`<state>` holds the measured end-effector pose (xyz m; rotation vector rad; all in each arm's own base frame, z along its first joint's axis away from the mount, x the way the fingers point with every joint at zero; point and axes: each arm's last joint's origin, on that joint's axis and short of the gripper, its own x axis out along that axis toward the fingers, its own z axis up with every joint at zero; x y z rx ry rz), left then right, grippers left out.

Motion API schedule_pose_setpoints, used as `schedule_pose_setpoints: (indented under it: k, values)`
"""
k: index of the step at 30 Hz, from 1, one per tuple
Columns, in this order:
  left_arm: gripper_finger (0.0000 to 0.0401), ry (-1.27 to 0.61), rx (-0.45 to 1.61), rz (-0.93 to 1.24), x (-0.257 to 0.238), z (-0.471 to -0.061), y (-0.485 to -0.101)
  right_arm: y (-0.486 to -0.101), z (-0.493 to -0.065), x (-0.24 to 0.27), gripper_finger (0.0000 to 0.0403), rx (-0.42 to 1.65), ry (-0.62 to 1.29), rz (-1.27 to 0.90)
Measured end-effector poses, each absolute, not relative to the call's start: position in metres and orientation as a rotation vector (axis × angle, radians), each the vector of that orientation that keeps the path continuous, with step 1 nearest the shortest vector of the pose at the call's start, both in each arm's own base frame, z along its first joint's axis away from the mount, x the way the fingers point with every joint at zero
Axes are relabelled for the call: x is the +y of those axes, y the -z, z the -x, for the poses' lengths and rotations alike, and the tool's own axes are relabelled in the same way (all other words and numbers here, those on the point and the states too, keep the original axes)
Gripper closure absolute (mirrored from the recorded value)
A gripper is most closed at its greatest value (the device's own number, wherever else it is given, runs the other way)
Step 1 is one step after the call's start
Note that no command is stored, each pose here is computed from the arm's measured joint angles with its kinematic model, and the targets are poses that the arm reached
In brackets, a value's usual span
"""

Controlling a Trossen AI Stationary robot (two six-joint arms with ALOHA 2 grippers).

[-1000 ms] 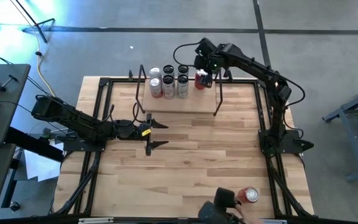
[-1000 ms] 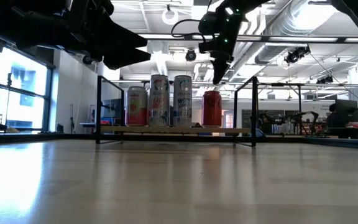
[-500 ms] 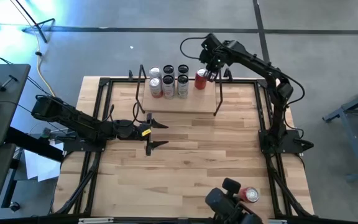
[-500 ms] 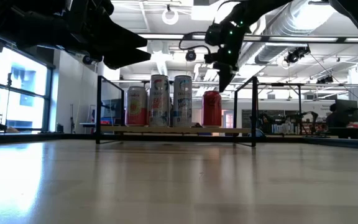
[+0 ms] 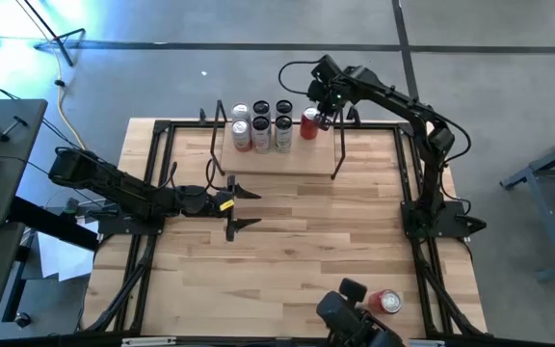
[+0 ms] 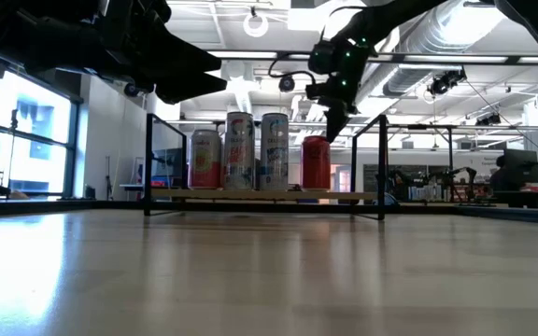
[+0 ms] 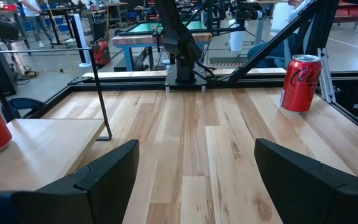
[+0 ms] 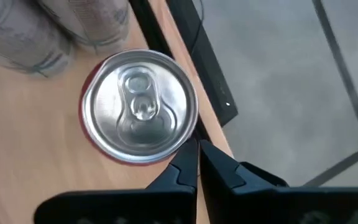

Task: Place canned beverage on shelf
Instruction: Put the top red soda can on the shelf, then put the red soda can on the shelf aligned with the other red soda can

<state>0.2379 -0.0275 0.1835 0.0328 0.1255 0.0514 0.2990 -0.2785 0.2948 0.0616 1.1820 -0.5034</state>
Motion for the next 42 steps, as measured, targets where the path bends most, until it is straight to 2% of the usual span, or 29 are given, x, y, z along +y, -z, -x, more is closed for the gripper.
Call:
schedule_pose_setpoints:
  k: [11, 19, 26, 31, 37, 42]
  values:
    - [0.0091, -0.051, 0.125, -0.033, -0.027, -0.238, -0.184, -0.295, -0.303, -0.273, 0.0402, 1.177, 0.452, -0.067]
    - [0.0091, -0.051, 0.126, -0.033, -0.027, -0.238, -0.184, -0.319, -0.312, -0.25, 0.0403, 1.225, 0.467, -0.008]
    - [0.0091, -0.051, 0.127, -0.033, -0.027, -0.238, -0.183, -0.341, -0.322, -0.191, 0.0403, 1.267, 0.397, 0.029]
    - [0.0091, -0.051, 0.127, -0.033, -0.027, -0.238, -0.183, -0.355, -0.341, -0.133, 0.0403, 1.187, 0.308, 0.092]
    - [0.0091, -0.051, 0.128, -0.033, -0.027, -0.238, -0.183, -0.323, -0.362, -0.078, 0.0403, 1.146, 0.172, 0.186]
    - [0.0091, -0.051, 0.128, -0.033, -0.027, -0.238, -0.183, -0.29, -0.353, -0.045, 0.0403, 1.096, 0.109, 0.174]
